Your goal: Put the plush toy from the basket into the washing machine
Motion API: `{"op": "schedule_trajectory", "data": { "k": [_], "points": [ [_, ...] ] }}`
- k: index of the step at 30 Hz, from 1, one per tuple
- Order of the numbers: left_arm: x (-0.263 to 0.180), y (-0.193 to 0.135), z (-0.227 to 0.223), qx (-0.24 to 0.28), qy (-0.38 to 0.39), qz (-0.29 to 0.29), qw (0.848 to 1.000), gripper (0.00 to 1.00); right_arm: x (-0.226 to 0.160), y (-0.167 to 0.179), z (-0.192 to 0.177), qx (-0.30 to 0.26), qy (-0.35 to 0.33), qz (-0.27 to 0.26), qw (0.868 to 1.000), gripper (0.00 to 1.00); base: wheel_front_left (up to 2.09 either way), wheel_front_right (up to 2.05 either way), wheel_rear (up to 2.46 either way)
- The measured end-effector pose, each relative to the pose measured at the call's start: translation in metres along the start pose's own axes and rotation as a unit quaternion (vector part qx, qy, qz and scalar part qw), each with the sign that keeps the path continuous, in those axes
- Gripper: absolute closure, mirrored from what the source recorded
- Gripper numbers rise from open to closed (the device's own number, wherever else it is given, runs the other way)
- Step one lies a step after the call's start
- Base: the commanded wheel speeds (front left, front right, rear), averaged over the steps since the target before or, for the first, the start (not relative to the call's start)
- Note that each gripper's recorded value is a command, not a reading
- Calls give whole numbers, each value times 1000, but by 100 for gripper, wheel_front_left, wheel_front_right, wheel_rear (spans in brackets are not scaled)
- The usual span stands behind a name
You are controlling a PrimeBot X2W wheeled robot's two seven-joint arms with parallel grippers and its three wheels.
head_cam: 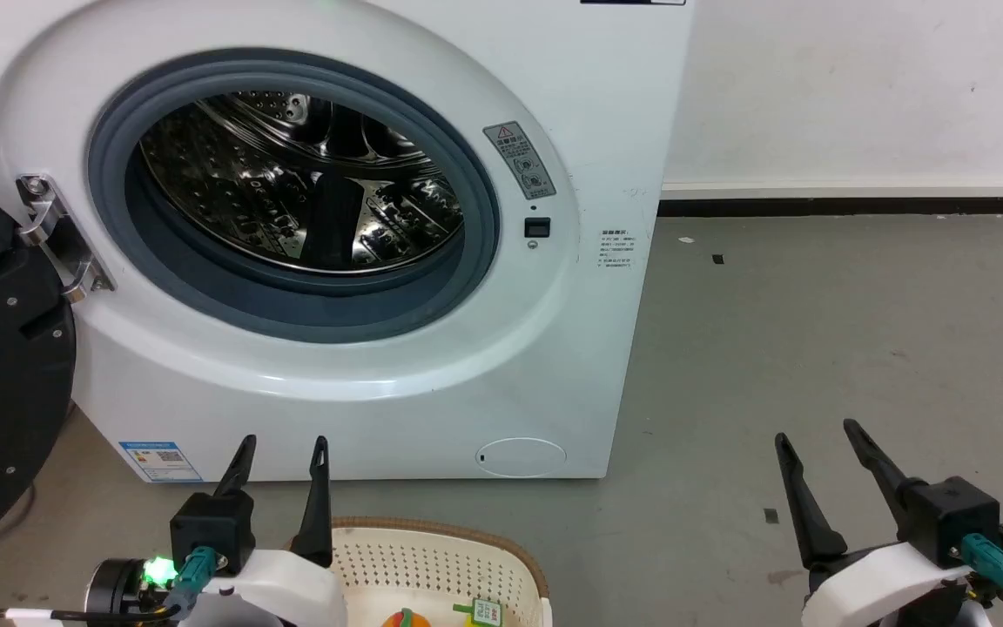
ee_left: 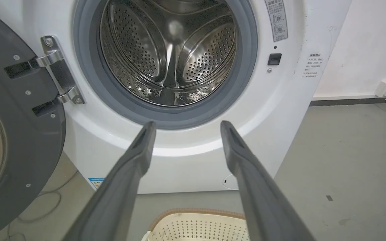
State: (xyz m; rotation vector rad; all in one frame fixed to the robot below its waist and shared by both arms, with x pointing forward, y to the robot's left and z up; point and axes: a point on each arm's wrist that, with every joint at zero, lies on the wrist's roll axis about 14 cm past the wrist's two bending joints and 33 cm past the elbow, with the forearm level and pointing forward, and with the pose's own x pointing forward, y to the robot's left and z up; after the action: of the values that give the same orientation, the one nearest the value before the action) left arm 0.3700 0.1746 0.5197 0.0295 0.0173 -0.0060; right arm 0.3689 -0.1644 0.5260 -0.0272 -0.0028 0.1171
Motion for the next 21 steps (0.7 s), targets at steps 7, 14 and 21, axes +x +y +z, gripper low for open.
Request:
{"op": "schedule_trajectory", "data": {
  "k": [7,14,21],
  "points": [
    [1,-5,-6,-7,4,-7,1000,0,0,-4,0,8,-4,-6,1000,0,0,0,0],
    [3,-11,-19,-14,21,-16,1000,0,0,-8,0,16,-10,-12,1000,0,0,0,0],
    [7,-20,-37,-19,44,-28,998,0,0,-13,-1,24,-13,-19,999,0,0,0,0]
  ]
}}
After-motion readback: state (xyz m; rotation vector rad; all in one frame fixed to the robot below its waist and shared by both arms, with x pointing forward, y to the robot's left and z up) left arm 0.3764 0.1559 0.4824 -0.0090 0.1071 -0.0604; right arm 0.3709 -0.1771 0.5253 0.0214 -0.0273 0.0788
